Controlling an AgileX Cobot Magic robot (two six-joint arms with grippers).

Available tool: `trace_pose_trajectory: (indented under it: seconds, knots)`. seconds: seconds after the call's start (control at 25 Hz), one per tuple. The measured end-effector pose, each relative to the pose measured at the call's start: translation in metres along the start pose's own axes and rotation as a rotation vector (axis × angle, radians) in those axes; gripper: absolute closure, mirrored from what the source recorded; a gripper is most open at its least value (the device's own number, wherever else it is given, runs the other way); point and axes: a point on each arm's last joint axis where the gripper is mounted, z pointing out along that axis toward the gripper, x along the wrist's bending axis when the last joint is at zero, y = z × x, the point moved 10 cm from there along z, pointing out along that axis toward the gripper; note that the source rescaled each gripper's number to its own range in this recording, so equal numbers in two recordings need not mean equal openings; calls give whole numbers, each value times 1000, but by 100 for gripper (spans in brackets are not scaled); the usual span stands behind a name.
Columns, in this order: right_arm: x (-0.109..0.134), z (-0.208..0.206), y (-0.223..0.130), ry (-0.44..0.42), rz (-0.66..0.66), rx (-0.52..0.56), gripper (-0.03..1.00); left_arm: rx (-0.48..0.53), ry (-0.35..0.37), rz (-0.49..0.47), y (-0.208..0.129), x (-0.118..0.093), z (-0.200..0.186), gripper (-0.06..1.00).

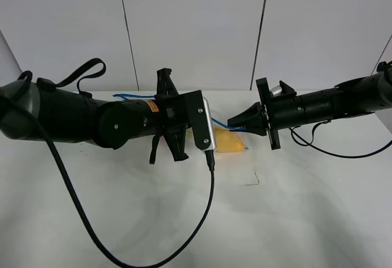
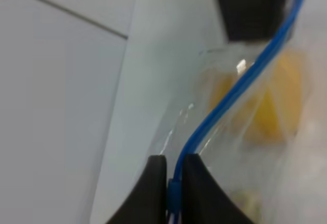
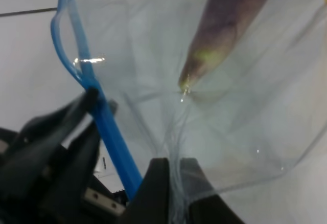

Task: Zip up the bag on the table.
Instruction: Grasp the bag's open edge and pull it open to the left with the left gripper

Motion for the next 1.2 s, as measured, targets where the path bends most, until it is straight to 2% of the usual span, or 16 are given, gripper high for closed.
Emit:
trace_pose_trajectory:
  seconds: [0.32, 0.6, 0.88, 1.2]
  knots:
    - [1, 0, 1, 4, 1, -5, 97, 76, 61, -15, -38, 33, -6, 94]
    - [-1, 0, 0, -7, -4, 0, 97, 158, 76, 24, -77, 39, -13, 94]
    - [-2, 0, -1, -11, -6, 2, 97, 236, 105, 12, -114, 53, -21, 94]
    - [-3, 0, -1, -16, -8, 6, 97, 278, 126, -5, -134, 62, -26, 94]
